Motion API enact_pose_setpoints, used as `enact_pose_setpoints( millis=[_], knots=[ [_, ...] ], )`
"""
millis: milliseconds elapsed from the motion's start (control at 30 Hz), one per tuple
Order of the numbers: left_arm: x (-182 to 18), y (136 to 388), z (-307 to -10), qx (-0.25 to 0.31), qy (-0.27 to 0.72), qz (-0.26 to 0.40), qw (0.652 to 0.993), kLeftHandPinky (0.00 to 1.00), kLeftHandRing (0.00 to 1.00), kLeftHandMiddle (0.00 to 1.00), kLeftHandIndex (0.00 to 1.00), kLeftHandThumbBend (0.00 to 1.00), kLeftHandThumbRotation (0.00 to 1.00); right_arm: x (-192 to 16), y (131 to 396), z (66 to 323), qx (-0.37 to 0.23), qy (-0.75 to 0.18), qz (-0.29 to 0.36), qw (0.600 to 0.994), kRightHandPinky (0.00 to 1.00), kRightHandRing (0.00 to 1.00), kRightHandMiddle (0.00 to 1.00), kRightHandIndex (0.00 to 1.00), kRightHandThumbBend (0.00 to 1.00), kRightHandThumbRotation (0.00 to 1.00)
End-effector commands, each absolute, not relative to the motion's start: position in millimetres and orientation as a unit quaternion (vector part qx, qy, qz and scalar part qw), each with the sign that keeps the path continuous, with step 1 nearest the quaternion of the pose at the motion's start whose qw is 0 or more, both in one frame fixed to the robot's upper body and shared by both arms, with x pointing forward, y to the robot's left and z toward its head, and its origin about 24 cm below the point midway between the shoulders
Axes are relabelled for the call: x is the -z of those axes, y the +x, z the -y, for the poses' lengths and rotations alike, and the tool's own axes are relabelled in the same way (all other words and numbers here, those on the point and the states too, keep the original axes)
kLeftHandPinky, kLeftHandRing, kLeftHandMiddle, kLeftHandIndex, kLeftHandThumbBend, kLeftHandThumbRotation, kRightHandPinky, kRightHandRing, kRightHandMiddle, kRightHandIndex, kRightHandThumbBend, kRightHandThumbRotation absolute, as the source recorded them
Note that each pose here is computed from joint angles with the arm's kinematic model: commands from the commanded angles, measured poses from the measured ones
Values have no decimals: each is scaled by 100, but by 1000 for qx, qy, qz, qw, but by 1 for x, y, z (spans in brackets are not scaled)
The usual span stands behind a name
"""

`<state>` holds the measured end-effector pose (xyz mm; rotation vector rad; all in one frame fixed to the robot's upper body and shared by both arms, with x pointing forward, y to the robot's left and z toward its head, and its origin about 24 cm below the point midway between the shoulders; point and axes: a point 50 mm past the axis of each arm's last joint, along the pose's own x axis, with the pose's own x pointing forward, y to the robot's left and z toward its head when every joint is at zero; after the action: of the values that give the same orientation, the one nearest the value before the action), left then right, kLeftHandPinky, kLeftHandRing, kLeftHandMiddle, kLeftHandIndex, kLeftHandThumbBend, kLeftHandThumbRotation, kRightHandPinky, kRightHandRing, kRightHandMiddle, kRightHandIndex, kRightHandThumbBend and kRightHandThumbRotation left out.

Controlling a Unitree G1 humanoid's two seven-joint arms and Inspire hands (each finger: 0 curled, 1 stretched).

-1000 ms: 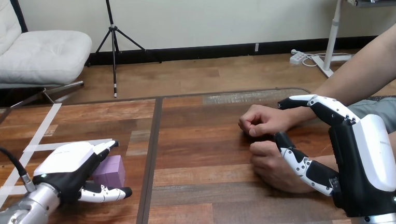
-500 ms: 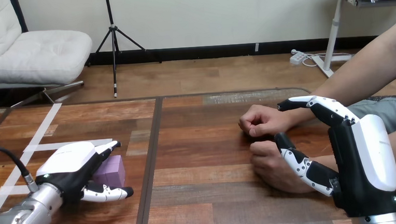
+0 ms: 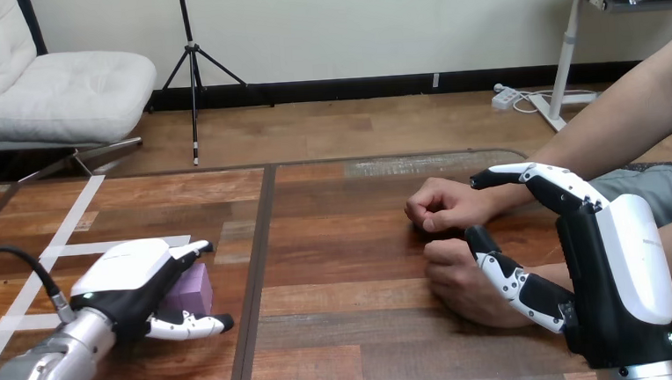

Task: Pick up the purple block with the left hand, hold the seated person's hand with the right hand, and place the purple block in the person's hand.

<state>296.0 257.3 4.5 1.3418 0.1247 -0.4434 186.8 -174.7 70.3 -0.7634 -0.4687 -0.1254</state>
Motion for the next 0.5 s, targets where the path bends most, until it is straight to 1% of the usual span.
enact_pose_setpoints(
  millis=[0, 467],
  knots=[
    [-28, 318, -246, 184, 615, -6, 767, 73, 85, 88, 89, 61, 56, -87, 191, 170, 62, -370, 266, 888, 75, 75, 69, 64, 37, 0],
    [-26, 319, -245, 183, 604, -5, 776, 66, 76, 81, 83, 61, 51, -86, 192, 170, 62, -369, 269, 888, 74, 75, 69, 63, 37, 0]
  ],
)
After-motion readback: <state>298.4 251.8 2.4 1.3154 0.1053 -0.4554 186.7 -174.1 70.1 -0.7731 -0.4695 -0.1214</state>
